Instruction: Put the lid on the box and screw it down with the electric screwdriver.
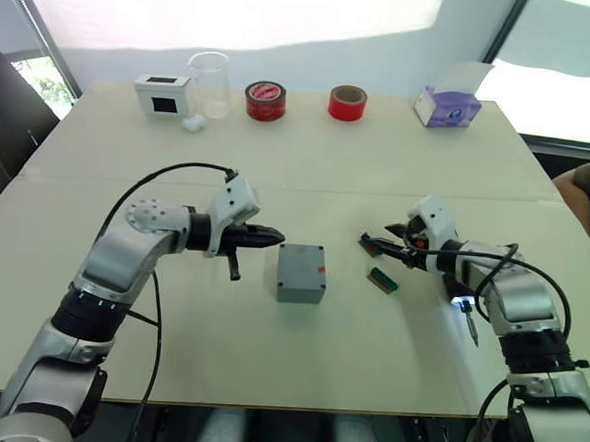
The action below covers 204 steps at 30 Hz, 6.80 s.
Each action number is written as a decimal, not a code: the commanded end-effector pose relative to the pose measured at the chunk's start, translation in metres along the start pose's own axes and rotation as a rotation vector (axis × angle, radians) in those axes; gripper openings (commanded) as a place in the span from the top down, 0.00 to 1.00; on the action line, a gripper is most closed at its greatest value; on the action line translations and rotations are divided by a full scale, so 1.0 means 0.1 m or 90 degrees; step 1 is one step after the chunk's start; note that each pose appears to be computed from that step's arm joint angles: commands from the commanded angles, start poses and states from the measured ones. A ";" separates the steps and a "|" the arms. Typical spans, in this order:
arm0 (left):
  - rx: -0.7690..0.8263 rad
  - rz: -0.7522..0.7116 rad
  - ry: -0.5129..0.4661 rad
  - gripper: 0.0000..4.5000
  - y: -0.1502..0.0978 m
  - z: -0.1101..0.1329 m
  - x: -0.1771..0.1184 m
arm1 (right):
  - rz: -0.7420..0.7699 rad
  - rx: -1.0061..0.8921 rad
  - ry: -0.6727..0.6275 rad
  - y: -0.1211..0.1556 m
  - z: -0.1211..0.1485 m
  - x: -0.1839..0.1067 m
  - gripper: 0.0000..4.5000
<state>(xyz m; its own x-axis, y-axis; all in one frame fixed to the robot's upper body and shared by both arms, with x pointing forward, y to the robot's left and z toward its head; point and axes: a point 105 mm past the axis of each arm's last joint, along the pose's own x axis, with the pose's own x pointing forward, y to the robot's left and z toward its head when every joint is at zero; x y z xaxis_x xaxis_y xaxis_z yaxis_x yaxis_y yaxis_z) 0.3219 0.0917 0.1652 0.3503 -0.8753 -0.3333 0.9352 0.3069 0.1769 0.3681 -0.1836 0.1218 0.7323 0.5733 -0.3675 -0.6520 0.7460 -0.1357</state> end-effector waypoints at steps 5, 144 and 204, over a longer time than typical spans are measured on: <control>0.017 -0.001 -0.020 1.00 -0.04 0.11 -0.03 | 0.024 -0.018 -0.032 0.07 0.17 0.04 0.48; -0.034 0.015 0.006 1.00 -0.20 -0.03 -0.23 | 0.181 0.006 -0.141 1.02 0.48 0.05 0.99; 0.143 -0.184 -0.060 1.00 -0.76 0.54 0.04 | -0.080 0.319 0.404 -0.47 -0.24 -1.12 0.00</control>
<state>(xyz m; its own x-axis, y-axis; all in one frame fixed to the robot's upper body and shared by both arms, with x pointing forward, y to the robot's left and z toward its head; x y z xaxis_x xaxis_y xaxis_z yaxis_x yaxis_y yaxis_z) 0.2554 0.0467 0.1930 0.0664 -0.9417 -0.3298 0.9640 -0.0248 0.2648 0.3048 -0.2900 0.1401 0.4169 0.2943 -0.8600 -0.2853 0.9407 0.1836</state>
